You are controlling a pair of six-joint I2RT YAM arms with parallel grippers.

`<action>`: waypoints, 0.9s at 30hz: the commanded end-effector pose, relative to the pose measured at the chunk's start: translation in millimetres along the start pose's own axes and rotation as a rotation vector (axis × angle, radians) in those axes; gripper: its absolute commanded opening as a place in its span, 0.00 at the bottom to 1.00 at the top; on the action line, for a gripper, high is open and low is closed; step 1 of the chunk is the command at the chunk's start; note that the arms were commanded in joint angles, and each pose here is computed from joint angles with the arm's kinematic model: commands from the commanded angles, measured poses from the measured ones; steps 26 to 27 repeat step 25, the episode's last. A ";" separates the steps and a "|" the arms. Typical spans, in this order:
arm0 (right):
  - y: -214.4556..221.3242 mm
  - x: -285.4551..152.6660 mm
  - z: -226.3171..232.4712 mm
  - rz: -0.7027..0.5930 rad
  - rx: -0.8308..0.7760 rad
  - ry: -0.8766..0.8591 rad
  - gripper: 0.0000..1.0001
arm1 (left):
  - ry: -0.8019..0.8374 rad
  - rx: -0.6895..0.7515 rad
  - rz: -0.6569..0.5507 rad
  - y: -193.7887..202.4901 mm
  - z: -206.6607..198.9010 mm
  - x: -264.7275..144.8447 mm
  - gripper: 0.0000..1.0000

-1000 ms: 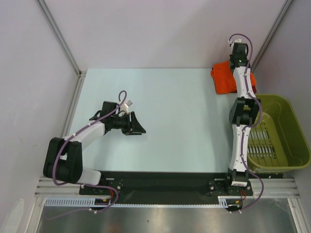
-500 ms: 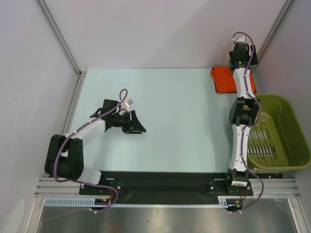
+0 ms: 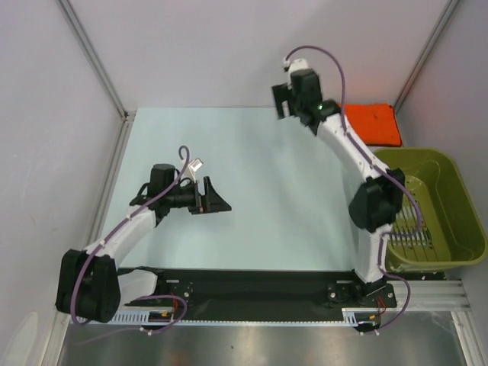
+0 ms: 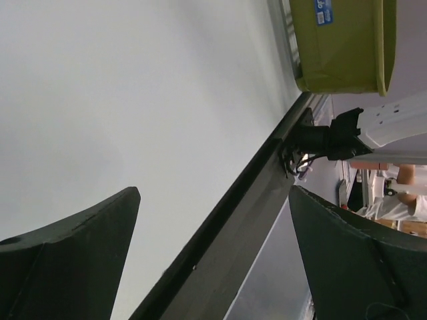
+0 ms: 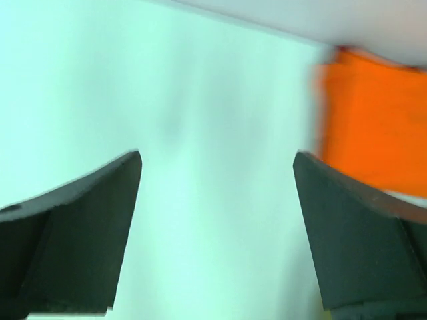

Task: Fold and stack the t-shirts
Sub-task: Reset both grippers

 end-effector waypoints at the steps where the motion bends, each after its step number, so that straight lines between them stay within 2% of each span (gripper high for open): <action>1: 20.6 -77.6 52.3 0.001 0.269 -0.322 1.00 | 0.086 0.065 -0.072 4.0 -17.5 -10.6 1.00; 3: 28.6 -106.4 69.6 -0.057 0.382 -0.454 1.00 | 0.082 0.032 -0.077 18.3 -13.5 -11.3 1.00; 4: 47.7 -114.4 76.5 -0.031 0.421 -0.497 1.00 | 0.085 0.049 -0.106 23.0 -17.8 -16.2 1.00; 5: 79.9 -133.7 73.4 0.031 0.560 -0.513 1.00 | 0.068 0.016 -0.127 27.7 -16.6 -17.3 1.00; 6: 96.0 -141.8 75.8 0.054 0.631 -0.568 1.00 | 0.084 0.030 -0.159 30.2 -18.1 -18.9 1.00; 7: 110.1 -152.9 73.3 0.091 0.707 -0.587 1.00 | 0.077 -0.024 -0.143 47.4 -8.6 -16.3 1.00; 8: 142.5 -168.7 66.9 0.162 0.800 -0.597 1.00 | 0.091 -0.054 -0.182 50.6 -12.5 -18.9 1.00; 9: 153.6 -182.5 64.6 0.208 0.849 -0.641 1.00 | 0.093 -0.081 -0.193 62.0 -6.4 -16.9 1.00; 10: 163.0 -192.0 60.1 0.229 0.894 -0.644 1.00 | 0.110 -0.129 -0.212 65.8 -8.0 -17.7 1.00; 11: 191.8 -208.6 53.8 0.250 0.922 -0.654 1.00 | 0.140 -0.097 -0.257 67.9 -13.8 -21.8 1.00; 12: 198.7 -217.7 54.0 0.247 0.988 -0.681 1.00 | 0.150 -0.084 -0.289 69.9 -14.4 -22.8 1.00; 14: 241.0 -231.3 51.1 0.260 1.056 -0.680 1.00 | 0.168 -0.104 -0.332 81.2 -13.5 -25.4 1.00; 16: 265.6 -237.6 49.6 0.330 1.183 -0.647 1.00 | 0.204 -0.199 -0.338 93.9 -9.7 -23.8 1.00; 17: 279.4 -240.3 48.1 0.388 1.207 -0.617 1.00 | 0.232 -0.223 -0.342 98.3 -9.6 -23.9 1.00; 19: 292.5 -247.5 44.0 0.389 1.220 -0.625 1.00 | 0.310 -0.237 -0.372 110.6 -6.3 -23.4 1.00; 21: 303.8 -252.9 40.9 0.386 1.221 -0.634 1.00 | 0.341 -0.212 -0.410 116.4 -3.0 -22.9 1.00; 24: 318.7 -255.8 40.0 0.392 1.275 -0.654 1.00 | 0.373 -0.256 -0.419 121.4 0.6 -21.2 1.00; 27: 327.3 -257.4 39.8 0.375 1.305 -0.690 1.00 | 0.419 -0.213 -0.449 119.0 -6.8 -26.1 1.00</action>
Point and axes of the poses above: each gripper's point midway between its finger pads, its own x axis out along the fingers, its own z axis along the line the jaws close on, y = z × x, the point moved 9 cm from there along -x, back along the fingers, and after that the axes turned 3 degrees about x, right-handed, at the moved point
